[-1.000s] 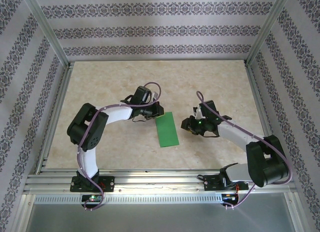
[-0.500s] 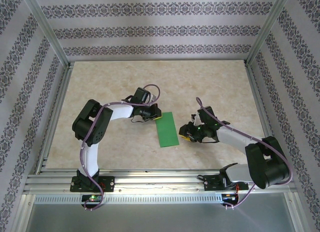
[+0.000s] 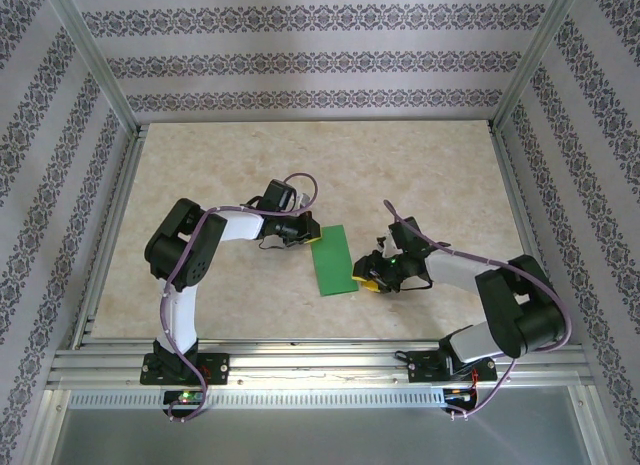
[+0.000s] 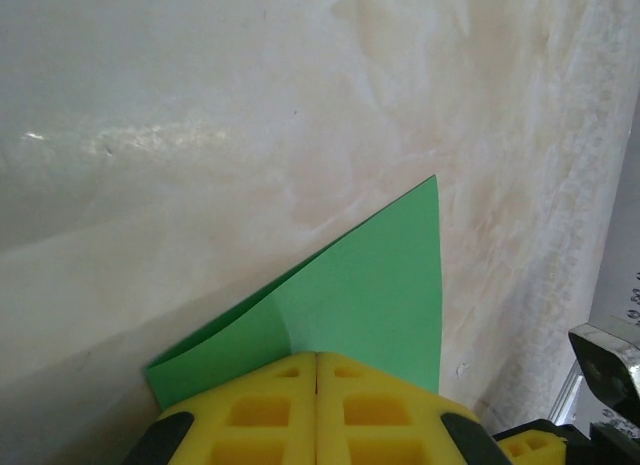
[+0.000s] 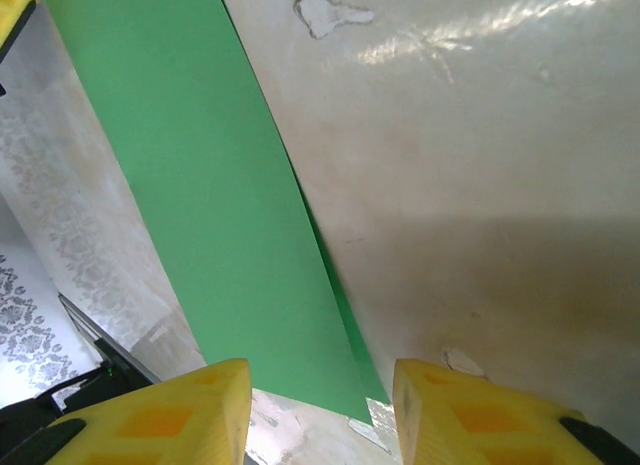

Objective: Fold a paper plane with a square sheet of paper (pick it up from the middle)

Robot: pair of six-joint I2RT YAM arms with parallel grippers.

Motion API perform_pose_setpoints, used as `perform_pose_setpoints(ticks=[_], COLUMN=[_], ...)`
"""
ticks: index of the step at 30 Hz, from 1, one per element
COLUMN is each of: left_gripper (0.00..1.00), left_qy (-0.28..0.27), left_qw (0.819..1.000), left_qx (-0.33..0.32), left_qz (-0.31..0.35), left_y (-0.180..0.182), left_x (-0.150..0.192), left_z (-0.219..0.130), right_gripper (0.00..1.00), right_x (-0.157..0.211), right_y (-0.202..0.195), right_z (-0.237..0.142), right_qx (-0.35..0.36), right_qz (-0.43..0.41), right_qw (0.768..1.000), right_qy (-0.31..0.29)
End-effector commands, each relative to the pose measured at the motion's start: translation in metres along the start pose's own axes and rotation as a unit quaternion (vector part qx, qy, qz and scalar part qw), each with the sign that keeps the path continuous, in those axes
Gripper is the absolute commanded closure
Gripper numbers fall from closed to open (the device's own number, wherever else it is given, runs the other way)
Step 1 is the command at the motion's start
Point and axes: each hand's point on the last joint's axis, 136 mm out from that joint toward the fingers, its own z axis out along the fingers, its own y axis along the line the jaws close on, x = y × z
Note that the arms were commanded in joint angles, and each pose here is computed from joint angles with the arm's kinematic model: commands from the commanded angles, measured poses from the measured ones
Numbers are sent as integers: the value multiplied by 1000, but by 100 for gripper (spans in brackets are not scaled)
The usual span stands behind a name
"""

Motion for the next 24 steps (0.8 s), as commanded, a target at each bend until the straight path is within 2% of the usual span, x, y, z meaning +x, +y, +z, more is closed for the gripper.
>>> perform_pose_setpoints(ticks=[1, 13, 24], left_gripper=[94, 94, 95], left_qy=[24, 21, 28], left_qw=[999, 999, 999], left_qx=[-37, -31, -21], left_qz=[-23, -21, -3], left_y=[32, 27, 18], left_x=[19, 15, 9], left_z=[5, 6, 7], right_gripper=[58, 59, 60], right_x=[6, 6, -4], right_y=[7, 8, 34], right_z=[5, 7, 4], right_qx=[-12, -15, -74], right_qz=[-3, -3, -8], right_qw=[1000, 1000, 997], right_qy=[18, 22, 10])
